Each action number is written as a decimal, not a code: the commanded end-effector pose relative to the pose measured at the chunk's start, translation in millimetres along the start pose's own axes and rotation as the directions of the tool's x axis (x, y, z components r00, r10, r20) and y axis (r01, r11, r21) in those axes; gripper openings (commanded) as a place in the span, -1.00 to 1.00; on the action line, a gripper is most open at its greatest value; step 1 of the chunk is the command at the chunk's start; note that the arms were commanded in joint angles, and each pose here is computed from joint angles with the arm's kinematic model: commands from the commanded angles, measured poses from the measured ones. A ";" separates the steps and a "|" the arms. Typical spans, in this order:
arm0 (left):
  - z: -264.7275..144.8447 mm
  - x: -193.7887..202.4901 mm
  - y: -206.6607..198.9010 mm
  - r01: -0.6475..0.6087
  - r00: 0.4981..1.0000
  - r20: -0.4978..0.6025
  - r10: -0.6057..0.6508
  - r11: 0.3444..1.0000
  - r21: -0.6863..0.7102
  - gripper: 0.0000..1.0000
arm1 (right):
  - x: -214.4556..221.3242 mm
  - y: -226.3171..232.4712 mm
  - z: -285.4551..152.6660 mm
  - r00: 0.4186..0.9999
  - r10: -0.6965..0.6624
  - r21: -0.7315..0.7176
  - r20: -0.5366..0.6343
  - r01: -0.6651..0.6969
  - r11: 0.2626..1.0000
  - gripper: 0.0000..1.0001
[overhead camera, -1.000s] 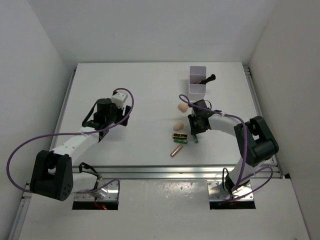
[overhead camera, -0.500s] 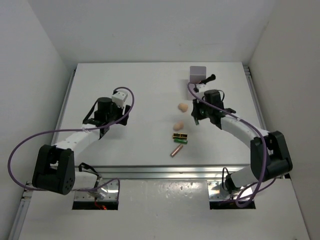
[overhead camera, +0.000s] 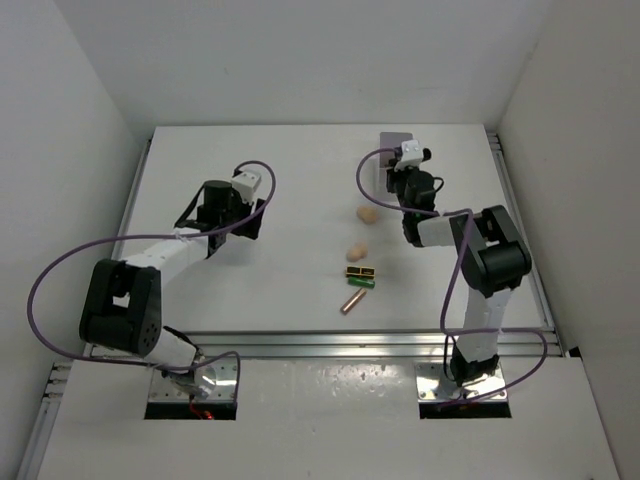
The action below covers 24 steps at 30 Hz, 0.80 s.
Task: Organize the makeup
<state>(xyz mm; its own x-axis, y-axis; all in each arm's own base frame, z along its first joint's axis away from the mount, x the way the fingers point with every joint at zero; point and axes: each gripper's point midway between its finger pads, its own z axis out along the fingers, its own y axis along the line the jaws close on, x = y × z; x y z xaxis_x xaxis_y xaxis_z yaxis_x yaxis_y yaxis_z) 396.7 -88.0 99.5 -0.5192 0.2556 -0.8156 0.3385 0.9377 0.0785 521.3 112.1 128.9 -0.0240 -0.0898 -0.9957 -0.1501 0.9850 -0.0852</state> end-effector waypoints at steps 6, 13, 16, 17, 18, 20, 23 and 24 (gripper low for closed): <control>8.3 -13.3 9.7 0.021 1.000 -0.006 -0.021 0.999 -0.027 0.54 | -100.8 -16.6 34.0 0.931 0.033 0.039 0.363 -0.050 0.998 -0.99; 12.9 -13.9 11.8 0.020 1.000 -0.007 -0.021 0.999 -0.036 0.54 | -45.3 -11.3 16.1 0.966 0.051 0.025 0.255 -0.060 0.998 -0.99; 14.8 -15.3 12.2 0.020 1.000 -0.007 -0.021 0.999 -0.036 0.54 | -22.0 -12.6 9.1 0.977 0.051 0.032 0.207 -0.059 0.998 -0.99; 14.9 -15.3 12.6 0.011 1.000 -0.007 -0.012 0.999 -0.036 0.54 | -15.9 -11.8 9.2 0.978 0.058 0.031 0.200 -0.065 0.997 -0.99; 14.3 -17.5 12.9 0.011 1.000 -0.007 -0.012 0.999 -0.036 0.54 | -20.0 -13.3 9.0 0.973 0.064 0.032 0.224 -0.072 0.997 -0.99; 16.4 -14.4 12.6 0.012 1.000 -0.017 -0.012 0.999 -0.035 0.54 | -8.6 -11.9 10.8 0.974 0.067 0.020 0.215 -0.073 0.997 -0.99; 16.4 -14.4 12.6 0.012 1.000 -0.017 -0.012 0.999 -0.035 0.54 | -7.7 -10.8 17.8 0.973 0.062 0.008 0.220 -0.065 0.998 -0.99; 16.4 -14.4 12.6 0.012 1.000 -0.017 -0.012 0.999 -0.035 0.54 | -10.5 -10.0 20.0 0.971 0.065 0.003 0.229 -0.068 0.998 -0.99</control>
<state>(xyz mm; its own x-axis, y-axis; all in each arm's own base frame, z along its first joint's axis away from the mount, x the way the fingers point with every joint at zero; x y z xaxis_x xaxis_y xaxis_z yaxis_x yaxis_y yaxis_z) 409.9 -86.7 89.7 -0.5615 0.2650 -0.7839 0.3265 0.9414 0.0844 534.9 99.9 109.9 0.0743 -0.0413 -0.9964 -0.1139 0.9922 -0.0496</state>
